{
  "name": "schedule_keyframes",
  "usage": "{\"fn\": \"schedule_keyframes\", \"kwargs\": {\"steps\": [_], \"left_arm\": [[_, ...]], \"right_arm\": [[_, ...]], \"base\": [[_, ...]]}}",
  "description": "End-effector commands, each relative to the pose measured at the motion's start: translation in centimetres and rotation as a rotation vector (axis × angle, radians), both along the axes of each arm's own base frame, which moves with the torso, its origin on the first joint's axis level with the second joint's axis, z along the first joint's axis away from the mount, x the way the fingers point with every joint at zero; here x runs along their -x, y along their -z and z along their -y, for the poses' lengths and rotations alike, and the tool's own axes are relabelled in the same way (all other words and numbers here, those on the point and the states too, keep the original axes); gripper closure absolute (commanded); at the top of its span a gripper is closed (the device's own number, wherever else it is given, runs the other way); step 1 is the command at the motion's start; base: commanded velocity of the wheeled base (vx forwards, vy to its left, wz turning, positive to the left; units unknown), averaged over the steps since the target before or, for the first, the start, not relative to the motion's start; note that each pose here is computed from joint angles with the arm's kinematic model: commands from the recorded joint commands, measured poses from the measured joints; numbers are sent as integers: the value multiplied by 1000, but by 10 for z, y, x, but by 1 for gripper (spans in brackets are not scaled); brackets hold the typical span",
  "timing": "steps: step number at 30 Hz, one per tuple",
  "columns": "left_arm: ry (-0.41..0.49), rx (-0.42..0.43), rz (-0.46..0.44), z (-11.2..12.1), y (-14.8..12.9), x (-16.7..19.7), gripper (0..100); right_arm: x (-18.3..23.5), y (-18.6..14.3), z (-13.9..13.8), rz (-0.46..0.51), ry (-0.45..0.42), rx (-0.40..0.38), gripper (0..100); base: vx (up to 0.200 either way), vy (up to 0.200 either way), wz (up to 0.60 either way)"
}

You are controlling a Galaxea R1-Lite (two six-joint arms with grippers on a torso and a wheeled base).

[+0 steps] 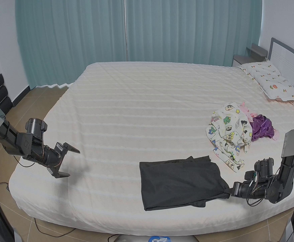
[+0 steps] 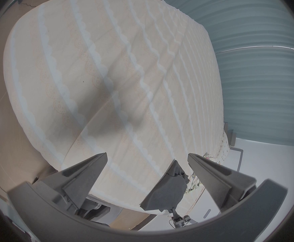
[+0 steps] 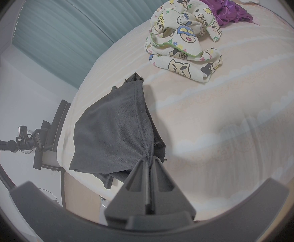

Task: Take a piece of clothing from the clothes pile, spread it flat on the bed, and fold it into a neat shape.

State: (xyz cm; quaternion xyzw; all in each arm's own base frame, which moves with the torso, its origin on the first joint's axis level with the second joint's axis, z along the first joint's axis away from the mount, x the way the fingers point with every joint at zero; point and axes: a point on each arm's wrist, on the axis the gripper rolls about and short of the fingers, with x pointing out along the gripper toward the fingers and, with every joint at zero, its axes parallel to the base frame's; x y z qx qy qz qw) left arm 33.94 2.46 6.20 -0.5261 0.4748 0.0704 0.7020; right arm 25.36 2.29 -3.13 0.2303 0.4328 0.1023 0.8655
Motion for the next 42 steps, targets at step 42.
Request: {"fn": "schedule_keyframes", "kwargs": {"steps": [42], "left_arm": [[-1, 0, -1, 0, 0, 0, 0]], "right_arm": [[-97, 35, -29, 180, -263, -120, 0]], "base": [[0, 0, 0]]}}
